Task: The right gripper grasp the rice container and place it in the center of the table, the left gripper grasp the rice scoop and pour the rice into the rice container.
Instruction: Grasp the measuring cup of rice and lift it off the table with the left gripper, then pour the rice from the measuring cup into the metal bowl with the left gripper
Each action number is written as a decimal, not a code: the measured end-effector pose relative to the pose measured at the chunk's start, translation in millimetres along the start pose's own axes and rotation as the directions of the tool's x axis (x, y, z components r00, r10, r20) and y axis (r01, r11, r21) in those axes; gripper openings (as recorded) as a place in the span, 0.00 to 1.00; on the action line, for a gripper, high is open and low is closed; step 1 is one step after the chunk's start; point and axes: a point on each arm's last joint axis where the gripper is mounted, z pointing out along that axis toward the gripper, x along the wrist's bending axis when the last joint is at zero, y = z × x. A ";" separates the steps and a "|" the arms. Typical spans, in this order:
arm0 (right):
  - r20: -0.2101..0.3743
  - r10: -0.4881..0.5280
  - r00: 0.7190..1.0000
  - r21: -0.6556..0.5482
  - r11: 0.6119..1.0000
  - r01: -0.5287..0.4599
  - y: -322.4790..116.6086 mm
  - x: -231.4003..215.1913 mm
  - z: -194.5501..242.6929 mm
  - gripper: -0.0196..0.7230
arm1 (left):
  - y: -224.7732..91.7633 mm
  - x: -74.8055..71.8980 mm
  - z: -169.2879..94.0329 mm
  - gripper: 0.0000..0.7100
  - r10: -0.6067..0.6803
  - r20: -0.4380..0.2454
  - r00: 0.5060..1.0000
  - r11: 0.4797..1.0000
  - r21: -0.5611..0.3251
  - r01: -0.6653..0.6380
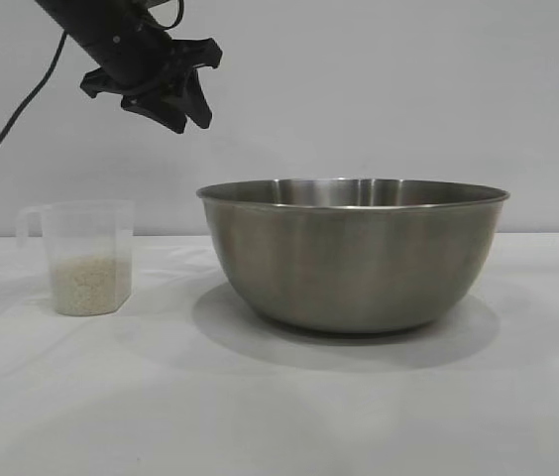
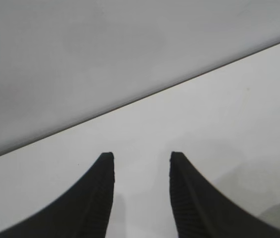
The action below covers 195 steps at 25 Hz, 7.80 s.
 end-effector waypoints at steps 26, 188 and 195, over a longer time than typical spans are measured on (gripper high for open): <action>0.076 0.043 0.996 0.159 0.986 -0.054 -90.6 10.2 -109.9 0.54 | 14.0 -5.2 -13.8 0.31 0.049 0.020 0.999 0.999 -0.019 -0.048; 0.081 0.042 0.996 0.050 0.998 -0.046 -99.4 12.0 -125.0 0.54 | -111.3 -37.4 -86.2 0.00 0.463 -0.151 0.873 0.724 -0.504 -0.471; 0.081 0.042 0.996 0.050 0.998 -0.046 -99.4 12.0 -125.0 0.54 | -84.0 -58.5 -70.4 0.00 0.675 -0.146 0.723 0.592 -0.478 -0.649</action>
